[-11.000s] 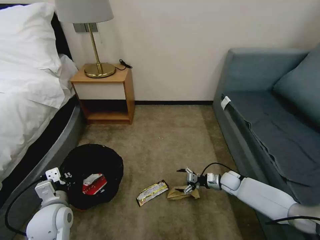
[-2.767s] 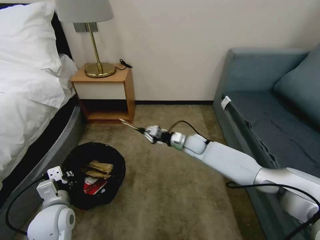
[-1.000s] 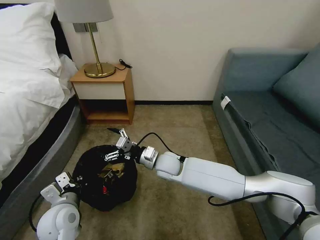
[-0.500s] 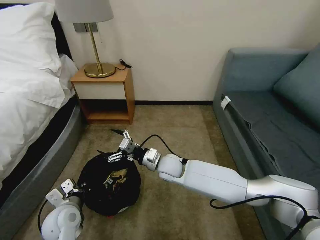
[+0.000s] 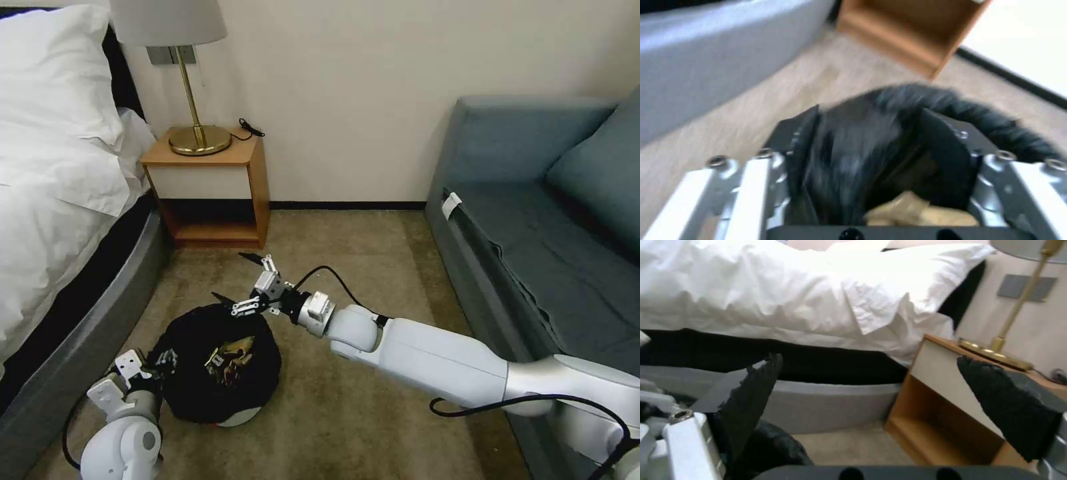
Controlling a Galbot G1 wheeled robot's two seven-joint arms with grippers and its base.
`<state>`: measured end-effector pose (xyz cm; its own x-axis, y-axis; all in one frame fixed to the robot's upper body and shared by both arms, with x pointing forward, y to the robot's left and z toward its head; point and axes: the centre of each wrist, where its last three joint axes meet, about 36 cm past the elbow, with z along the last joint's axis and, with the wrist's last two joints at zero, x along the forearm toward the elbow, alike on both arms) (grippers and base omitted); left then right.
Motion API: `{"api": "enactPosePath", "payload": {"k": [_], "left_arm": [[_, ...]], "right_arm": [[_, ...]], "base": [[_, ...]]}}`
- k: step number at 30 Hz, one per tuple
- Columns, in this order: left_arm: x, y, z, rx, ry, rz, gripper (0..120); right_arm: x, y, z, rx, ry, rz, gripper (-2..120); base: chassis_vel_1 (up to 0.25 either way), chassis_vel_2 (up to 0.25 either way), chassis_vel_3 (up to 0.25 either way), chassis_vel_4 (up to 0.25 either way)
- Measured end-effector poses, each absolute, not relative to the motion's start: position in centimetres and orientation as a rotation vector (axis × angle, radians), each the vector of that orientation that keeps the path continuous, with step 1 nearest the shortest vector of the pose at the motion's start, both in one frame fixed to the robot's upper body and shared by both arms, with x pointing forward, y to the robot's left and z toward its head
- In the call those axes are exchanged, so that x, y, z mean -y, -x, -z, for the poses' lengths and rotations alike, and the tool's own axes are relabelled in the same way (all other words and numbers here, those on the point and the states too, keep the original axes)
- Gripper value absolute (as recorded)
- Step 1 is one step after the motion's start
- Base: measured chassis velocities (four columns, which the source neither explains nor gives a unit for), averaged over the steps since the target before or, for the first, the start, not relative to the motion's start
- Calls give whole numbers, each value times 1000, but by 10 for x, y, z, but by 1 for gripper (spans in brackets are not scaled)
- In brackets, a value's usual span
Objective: Pick up the trash bin, then pick up the garbage on the floor and place it into the trash bin.
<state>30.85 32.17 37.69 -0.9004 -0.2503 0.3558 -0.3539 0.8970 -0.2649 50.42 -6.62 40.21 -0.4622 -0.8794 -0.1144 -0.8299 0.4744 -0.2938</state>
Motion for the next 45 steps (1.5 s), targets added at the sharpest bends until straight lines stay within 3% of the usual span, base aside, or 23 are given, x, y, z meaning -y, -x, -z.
{"api": "enactPosePath", "payload": {"k": [7, 10, 32, 37, 40, 41, 44, 45], "left_arm": [[-321, -305, -374, 2791, -402, -406, 97], [-319, -304, -374, 2801, -403, -394, 100], [-318, -299, -394, 3108, -123, -199, 100], [-313, -298, -396, 3130, -21, -174, 100], [-309, -293, -396, 3153, 62, -119, 100], [-309, -293, -396, 3153, 62, -119, 100], [-306, -290, -398, 3175, 112, -79, 100], [-306, -290, -398, 3175, 112, -79, 100]], "right_arm": [[82, -501, -398, -2506, 1440, 287, 100], [84, -500, -399, -2510, 1430, 279, 100], [164, -466, -479, -2833, 656, 52, 100], [210, -432, -493, -2864, 328, 8, 100], [243, -370, -506, -2859, 30, 17, 100], [243, -370, -506, -2859, 30, 17, 100], [243, -303, -483, -2840, -186, 141, 100], [243, -303, -483, -2840, -186, 141, 100]], "base": [[0, 0, 0, 0], [0, 0, 0, 0], [0, 0, 0, 0], [0, 0, 0, 0], [0, 0, 0, 0], [0, 0, 0, 0], [0, 0, 0, 0], [0, 0, 0, 0]]}}
